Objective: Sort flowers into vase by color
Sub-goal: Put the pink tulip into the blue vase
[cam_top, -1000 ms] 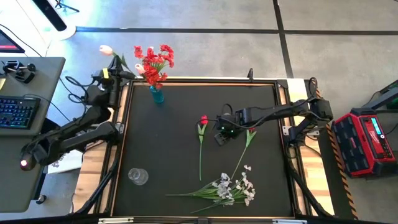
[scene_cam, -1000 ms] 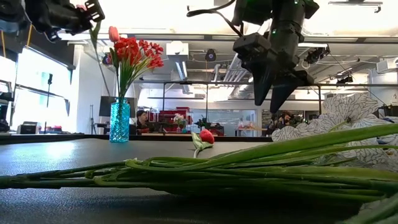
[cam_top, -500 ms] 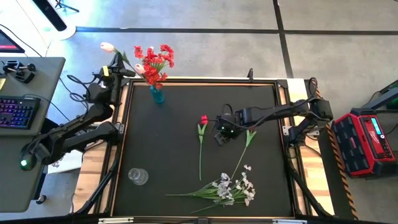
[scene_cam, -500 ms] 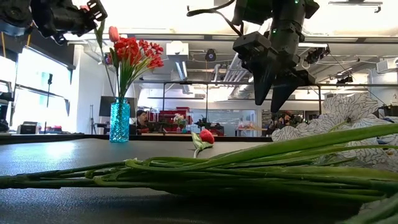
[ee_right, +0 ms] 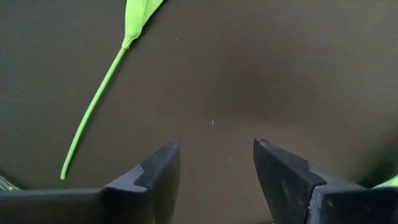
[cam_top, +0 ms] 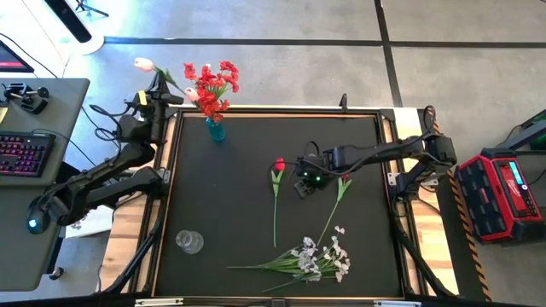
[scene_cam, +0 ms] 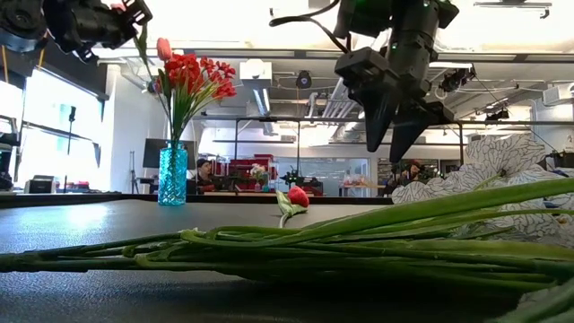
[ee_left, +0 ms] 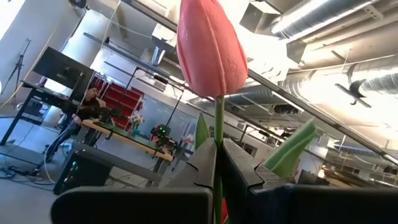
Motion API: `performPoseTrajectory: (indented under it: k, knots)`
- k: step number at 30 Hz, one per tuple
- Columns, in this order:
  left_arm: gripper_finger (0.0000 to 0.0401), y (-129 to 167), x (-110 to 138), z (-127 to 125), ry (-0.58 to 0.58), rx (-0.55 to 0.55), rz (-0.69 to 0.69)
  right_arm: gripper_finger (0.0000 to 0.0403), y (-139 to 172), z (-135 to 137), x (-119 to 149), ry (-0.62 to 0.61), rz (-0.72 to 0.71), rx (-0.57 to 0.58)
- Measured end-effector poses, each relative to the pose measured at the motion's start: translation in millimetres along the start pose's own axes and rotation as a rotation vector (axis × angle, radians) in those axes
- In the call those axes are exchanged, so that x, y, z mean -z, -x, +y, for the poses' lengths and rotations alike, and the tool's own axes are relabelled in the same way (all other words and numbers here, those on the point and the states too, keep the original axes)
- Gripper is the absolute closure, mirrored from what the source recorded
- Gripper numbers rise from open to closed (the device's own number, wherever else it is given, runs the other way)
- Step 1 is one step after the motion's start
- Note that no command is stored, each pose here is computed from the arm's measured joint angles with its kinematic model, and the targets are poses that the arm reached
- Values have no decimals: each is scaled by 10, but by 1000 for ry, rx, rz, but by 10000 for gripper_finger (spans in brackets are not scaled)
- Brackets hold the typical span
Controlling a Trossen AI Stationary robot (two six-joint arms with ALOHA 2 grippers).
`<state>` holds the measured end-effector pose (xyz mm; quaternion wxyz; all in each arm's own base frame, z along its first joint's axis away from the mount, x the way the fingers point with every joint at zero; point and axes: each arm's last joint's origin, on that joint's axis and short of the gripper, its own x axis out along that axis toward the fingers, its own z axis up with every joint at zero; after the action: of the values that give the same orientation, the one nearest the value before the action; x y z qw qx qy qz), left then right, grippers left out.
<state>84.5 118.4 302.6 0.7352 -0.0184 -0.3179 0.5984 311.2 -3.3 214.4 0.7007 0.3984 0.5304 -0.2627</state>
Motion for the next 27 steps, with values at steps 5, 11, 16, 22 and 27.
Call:
performPoseTrajectory:
  k: [5, 11, 16, 22, 27]
  knots:
    - [401, 3, 0, -8, -11, 15, 4, 214, 2, -15, -29, -20, -4, -3]
    - [401, 12, 6, -19, -10, 35, 17, 214, 2, -11, -32, -25, -7, -7]
    - [401, 13, 16, -25, -30, 46, 28, 214, 2, -7, -35, -25, -10, -11]
    - [401, -82, 11, -123, -138, 129, 179, 214, 2, -10, -40, -46, -11, -11]
    - [401, -190, -21, -211, -162, 164, 218, 214, 5, -21, -83, -58, -23, -23]
